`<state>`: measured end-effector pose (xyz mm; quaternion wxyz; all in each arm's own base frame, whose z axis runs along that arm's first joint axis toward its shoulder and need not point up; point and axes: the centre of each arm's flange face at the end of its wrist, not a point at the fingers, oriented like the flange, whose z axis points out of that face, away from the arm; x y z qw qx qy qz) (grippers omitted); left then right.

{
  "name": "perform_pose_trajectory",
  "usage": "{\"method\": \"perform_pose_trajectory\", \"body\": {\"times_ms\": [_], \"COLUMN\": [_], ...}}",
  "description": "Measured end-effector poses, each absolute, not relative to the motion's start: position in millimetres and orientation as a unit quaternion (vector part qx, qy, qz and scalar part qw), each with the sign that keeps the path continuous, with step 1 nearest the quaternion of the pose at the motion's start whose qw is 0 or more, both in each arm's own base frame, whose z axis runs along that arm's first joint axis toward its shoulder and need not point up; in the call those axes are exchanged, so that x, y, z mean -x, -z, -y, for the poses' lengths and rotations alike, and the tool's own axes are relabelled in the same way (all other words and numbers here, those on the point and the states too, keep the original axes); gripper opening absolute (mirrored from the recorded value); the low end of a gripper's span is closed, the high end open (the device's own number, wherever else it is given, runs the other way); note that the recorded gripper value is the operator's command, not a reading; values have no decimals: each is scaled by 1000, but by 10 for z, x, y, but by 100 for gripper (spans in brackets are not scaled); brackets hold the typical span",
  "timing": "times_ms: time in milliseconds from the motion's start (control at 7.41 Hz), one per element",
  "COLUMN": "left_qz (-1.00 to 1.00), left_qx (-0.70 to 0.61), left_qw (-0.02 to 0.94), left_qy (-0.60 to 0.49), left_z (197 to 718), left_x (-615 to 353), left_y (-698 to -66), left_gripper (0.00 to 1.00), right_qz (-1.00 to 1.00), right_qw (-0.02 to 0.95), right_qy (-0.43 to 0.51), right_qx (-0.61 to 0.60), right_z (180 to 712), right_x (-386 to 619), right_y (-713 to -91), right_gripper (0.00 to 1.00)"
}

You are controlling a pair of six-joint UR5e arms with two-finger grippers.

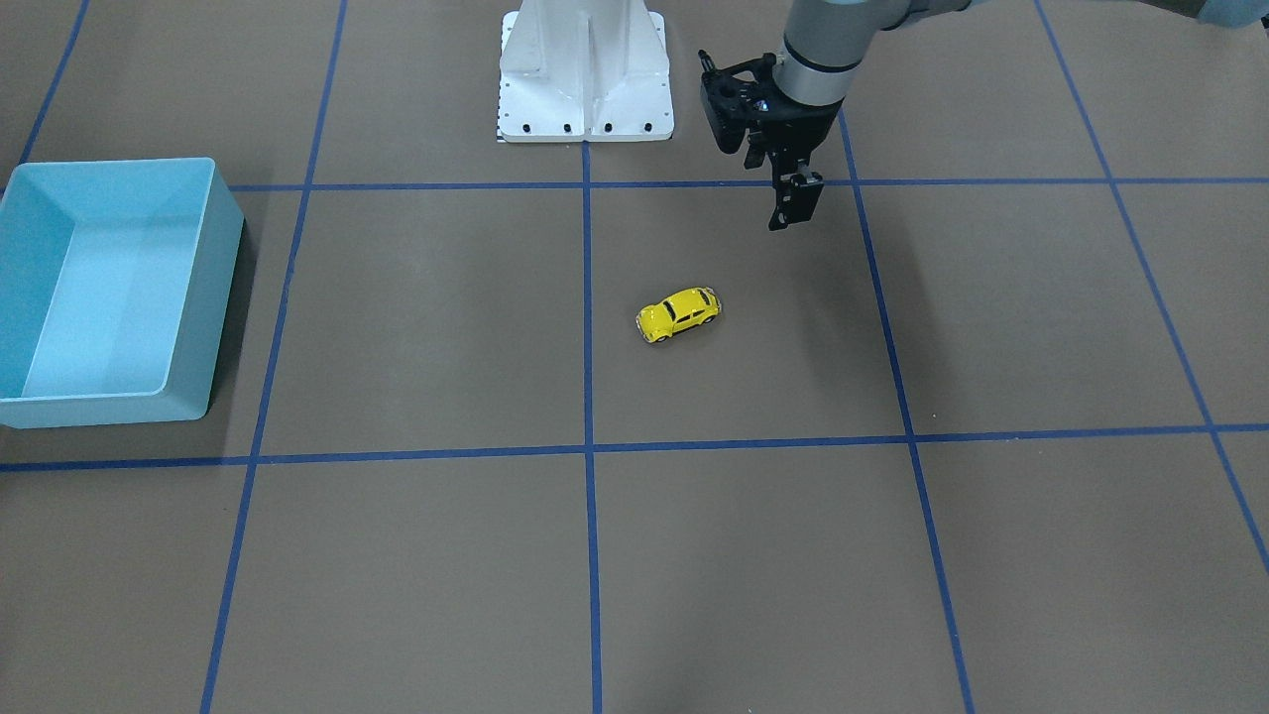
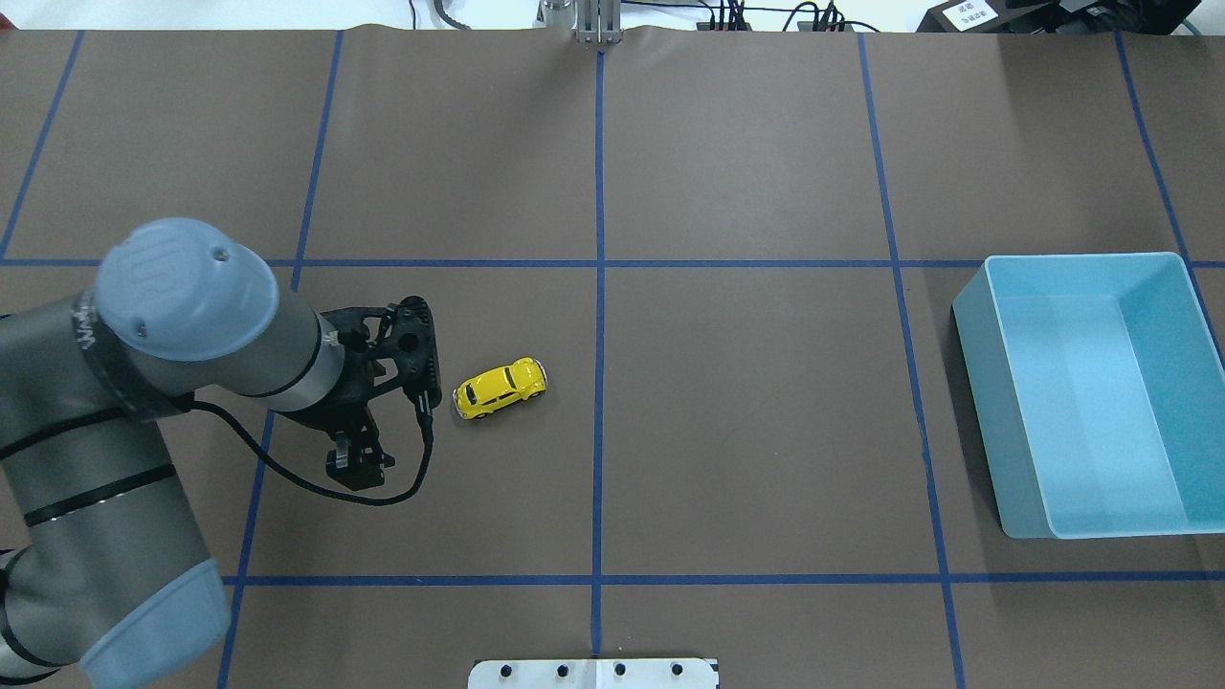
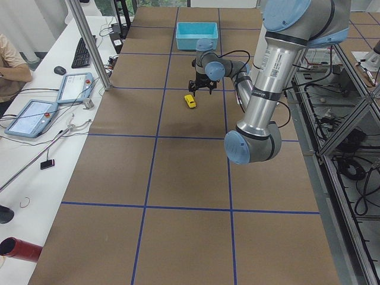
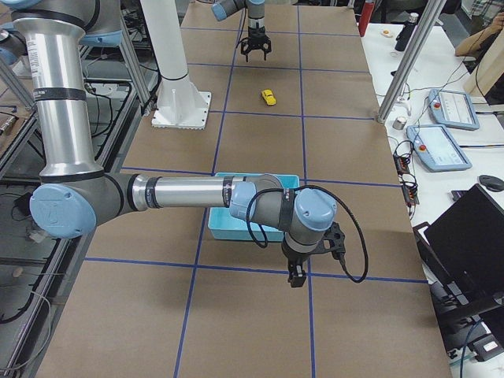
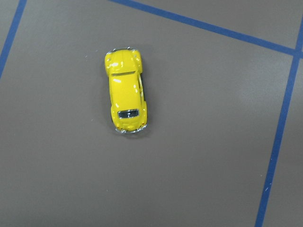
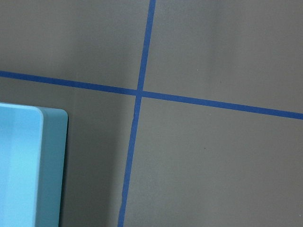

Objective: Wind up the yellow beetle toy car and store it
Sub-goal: 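Reach the left gripper over the yellow beetle toy car, then close the left gripper on the yellow car and lift it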

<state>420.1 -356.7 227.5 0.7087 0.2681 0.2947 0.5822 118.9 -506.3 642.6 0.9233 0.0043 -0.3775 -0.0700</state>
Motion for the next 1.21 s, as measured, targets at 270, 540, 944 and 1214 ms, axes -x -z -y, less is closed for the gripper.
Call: {"method": "perform_pose_trajectory", "body": {"times_ms": [270, 540, 944, 1214], "left_qz": [-270, -256, -236, -224], "left_qx": [-241, -210, -157, -116], "left_qw": [718, 731, 759, 798], "left_qy": [-594, -597, -586, -547], "left_z": [3683, 3898, 4316, 4708], "left_x": [-4573, -4975, -5543, -5727], "left_y": [-1991, -1716, -1620, -1695], "left_gripper": [100, 100, 100, 100], "right_qz": [377, 377, 376, 375], "right_qw": [923, 924, 924, 924], "right_qy": [70, 70, 70, 70], "right_qx": [-3, -2, -1, -1], "right_z": [5053, 5033, 5011, 5010], "right_x": [-1188, -1188, -1187, -1188], "right_y": [-6445, -6458, -6470, -6474], "right_gripper": [100, 100, 100, 100]}}
